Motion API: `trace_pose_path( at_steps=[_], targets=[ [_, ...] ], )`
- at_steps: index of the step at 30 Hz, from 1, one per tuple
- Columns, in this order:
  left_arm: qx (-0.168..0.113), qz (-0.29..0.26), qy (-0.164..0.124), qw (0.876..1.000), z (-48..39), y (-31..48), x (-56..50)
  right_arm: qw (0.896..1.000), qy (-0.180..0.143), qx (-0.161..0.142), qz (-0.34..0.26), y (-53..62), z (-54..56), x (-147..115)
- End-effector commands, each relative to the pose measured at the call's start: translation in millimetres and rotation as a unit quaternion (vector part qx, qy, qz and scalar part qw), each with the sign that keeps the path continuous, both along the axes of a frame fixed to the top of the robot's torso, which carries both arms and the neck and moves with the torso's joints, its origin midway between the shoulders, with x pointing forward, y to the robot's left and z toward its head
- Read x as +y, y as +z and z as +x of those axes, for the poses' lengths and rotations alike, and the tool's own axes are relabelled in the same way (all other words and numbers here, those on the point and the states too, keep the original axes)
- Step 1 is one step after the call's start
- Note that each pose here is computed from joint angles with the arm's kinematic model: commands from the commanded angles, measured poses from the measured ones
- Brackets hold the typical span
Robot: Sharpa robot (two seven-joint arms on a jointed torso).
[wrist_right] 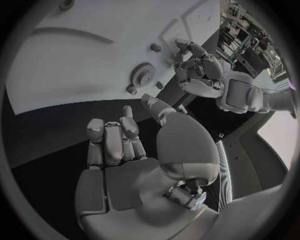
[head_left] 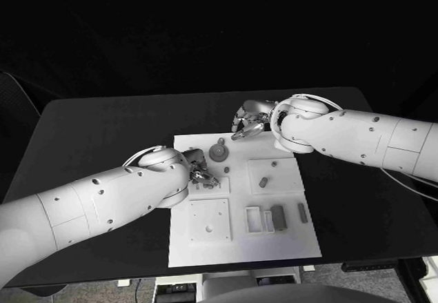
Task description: Assemble the parts on the task board
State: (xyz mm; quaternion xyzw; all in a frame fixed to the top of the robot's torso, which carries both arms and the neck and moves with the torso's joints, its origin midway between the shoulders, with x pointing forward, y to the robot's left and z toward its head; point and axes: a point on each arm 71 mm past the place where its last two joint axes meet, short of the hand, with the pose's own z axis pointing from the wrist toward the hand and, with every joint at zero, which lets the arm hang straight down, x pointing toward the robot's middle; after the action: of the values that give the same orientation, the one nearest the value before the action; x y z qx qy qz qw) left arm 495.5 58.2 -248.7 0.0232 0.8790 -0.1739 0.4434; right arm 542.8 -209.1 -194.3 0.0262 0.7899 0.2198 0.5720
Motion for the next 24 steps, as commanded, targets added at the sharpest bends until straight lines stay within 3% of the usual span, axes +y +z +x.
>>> trace_pose_path(
  at_steps=[1, 17, 24],
  targets=[
    [0.000, 0.014, -0.006, 1.000, -3.7, -5.4, -1.8, 1.000, 0.005, 0.003, -0.005, -0.8, -0.4, 1.0],
    [0.015, 0.019, 0.000, 1.000, -4.2, -7.2, -0.8, 1.000, 0.005, 0.003, -0.005, -0.8, -0.4, 1.8],
    [0.020, 0.010, 0.019, 1.000, -2.4, -7.5, 2.9, 1.000, 0.005, 0.003, -0.005, -0.8, -0.4, 1.1]
  ],
)
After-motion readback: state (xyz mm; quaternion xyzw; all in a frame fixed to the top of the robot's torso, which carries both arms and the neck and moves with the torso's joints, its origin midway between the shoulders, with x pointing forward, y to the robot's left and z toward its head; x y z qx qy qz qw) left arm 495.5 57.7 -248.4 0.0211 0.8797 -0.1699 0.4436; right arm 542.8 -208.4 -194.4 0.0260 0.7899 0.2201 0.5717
